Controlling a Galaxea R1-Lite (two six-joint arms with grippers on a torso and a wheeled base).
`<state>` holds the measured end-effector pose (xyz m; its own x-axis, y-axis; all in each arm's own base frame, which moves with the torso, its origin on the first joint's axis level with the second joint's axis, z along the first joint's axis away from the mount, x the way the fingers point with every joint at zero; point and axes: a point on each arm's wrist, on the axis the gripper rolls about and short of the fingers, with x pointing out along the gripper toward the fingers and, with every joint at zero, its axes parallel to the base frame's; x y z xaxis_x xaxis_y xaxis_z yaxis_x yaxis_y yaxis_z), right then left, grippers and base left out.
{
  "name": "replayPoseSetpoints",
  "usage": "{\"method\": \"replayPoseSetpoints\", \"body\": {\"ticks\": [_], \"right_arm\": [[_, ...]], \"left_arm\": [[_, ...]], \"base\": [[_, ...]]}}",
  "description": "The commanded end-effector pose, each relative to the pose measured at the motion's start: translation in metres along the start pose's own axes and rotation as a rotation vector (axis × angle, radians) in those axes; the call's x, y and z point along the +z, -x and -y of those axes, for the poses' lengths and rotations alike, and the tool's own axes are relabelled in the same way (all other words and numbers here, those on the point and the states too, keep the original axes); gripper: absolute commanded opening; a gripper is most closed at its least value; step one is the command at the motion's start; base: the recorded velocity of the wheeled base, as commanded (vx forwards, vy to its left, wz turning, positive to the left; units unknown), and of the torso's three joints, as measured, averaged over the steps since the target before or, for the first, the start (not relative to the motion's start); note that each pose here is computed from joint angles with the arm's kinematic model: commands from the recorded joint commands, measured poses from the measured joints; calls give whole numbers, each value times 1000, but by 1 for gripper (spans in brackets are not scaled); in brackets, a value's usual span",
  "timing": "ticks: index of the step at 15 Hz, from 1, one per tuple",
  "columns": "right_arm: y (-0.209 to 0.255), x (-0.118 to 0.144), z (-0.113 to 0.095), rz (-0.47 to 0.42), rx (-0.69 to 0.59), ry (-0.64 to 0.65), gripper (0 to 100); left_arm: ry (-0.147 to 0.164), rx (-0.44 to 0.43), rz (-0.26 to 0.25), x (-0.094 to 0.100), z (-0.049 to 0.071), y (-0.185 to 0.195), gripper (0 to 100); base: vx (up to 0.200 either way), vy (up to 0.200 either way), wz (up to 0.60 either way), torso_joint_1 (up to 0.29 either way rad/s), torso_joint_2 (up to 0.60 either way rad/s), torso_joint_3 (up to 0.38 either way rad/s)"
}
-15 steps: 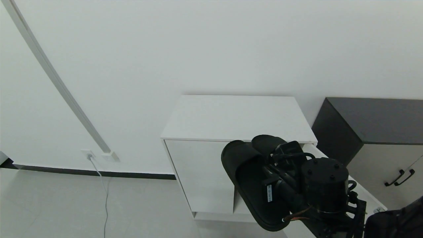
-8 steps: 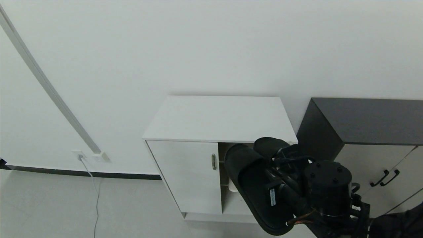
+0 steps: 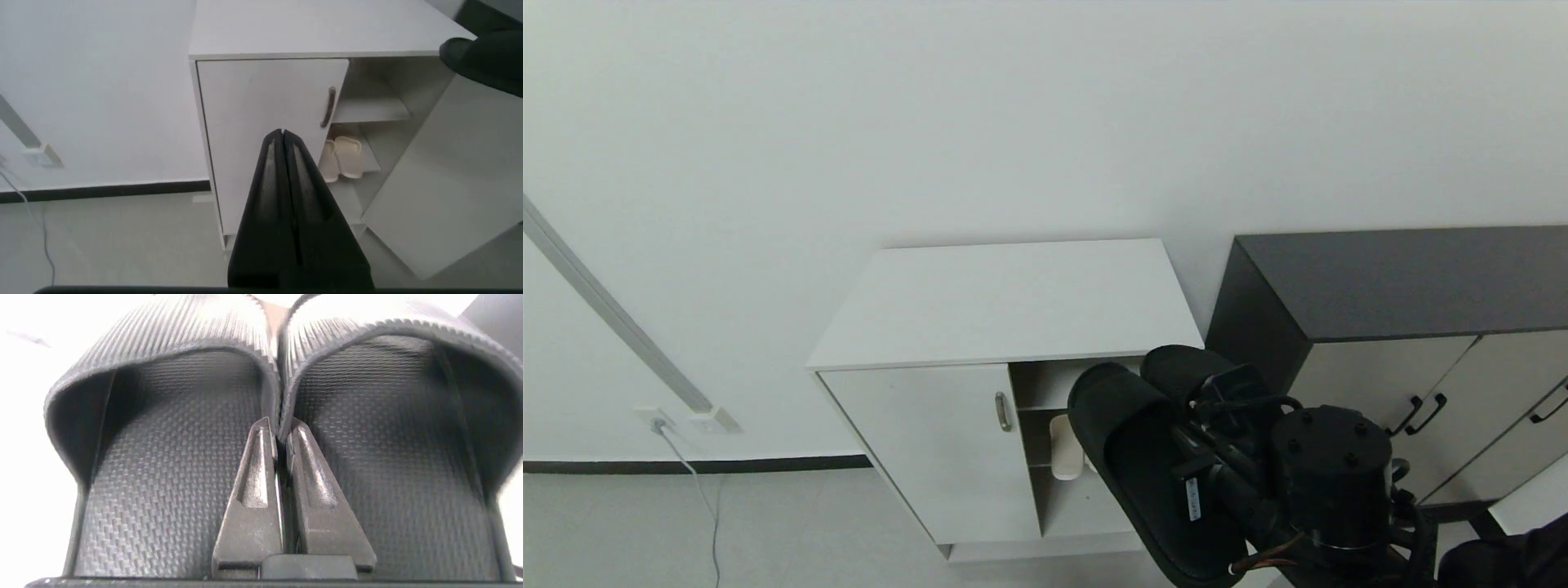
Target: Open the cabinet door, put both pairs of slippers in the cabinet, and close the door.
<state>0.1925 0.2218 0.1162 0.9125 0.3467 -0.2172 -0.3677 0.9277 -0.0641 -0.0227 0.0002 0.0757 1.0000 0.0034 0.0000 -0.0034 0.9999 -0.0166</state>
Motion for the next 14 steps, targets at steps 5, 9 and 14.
{"method": "replayPoseSetpoints", "body": {"ticks": [5, 9, 14], "right_arm": [[8, -3, -12, -7, 49, 10, 0], [12, -9, -15, -25, 116, 17, 0], [11, -13, -15, -2, 118, 8, 0]], "left_arm": [[0, 0, -2, 0, 0, 0, 0], [0, 0, -2, 0, 0, 0, 0], [0, 0, -2, 0, 0, 0, 0]], "base": [[0, 0, 0, 0, 0, 0], [0, 0, 0, -50, 93, 58], [0, 0, 0, -146, 336, 180]]}}
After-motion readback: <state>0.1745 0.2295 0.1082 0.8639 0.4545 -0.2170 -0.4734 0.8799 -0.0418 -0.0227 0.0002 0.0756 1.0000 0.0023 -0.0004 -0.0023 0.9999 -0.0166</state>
